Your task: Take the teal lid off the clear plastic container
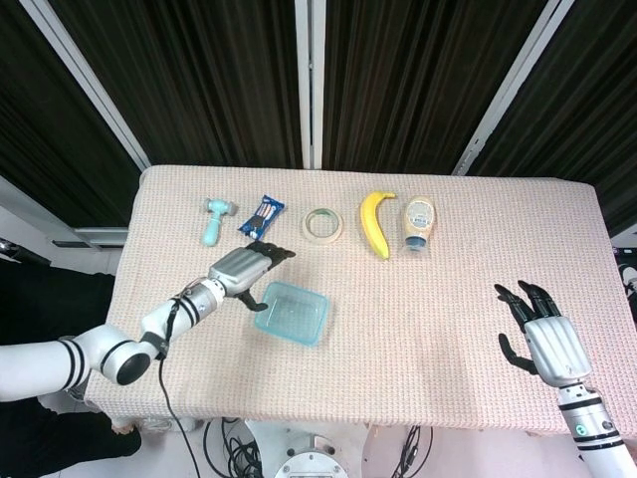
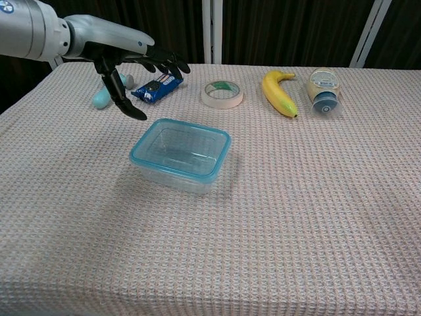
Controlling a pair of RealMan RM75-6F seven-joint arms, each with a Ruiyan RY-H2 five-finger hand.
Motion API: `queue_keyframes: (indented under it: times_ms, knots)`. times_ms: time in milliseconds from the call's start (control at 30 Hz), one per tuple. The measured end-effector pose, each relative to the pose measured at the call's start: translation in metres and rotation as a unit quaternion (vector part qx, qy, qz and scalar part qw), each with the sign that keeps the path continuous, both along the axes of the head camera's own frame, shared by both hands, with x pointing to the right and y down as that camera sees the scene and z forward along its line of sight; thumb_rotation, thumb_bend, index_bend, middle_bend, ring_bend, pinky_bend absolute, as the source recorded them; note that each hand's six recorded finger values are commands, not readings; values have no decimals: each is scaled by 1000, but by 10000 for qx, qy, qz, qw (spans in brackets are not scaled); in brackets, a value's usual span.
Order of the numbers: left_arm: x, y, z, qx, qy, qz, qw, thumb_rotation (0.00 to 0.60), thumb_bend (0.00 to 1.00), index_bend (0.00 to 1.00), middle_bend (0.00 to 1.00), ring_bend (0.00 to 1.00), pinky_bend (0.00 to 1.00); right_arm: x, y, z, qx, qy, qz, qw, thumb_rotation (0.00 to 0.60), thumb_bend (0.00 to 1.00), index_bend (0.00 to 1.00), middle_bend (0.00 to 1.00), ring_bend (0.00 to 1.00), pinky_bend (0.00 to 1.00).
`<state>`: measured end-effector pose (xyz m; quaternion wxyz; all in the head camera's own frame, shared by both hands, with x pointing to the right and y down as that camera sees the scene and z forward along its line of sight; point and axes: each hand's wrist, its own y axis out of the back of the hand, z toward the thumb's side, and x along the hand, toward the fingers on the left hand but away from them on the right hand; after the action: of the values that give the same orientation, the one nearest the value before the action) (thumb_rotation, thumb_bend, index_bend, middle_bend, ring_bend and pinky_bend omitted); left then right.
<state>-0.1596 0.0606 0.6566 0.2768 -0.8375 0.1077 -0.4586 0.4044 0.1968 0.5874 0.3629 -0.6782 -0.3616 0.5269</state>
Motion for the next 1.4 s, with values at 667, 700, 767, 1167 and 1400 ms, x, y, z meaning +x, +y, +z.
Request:
queue_keyframes:
  times_ms: [667,700,767,1167,1400]
  knots:
    - [15,47,19,216,-465,761,9958,600,179,0,0,0,0,-3,-2,10,-123,-38,6,9999,600,404,35,224,0,97]
    - [15,46,21,208,-504,735,9958,600,179,0,0,0,0,-2,-2,10,-124,-41,10,9999,600,404,35,224,0,97]
    - [15,46,24,156,-596,632,9961,600,179,0,0,0,0,-1,-1,10,-122,-48,17,9999,600,404,35,224,0,98]
    - [16,53,31,-78,-893,213,9957,600,174,0,0,0,0,2,-2,13,-147,-108,24,9998,600,404,35,228,0,97]
    - [16,55,29,13,-908,109,9958,600,173,0,0,0,0,1,-10,3,30,-34,-56,10000,600,383,35,230,0,97]
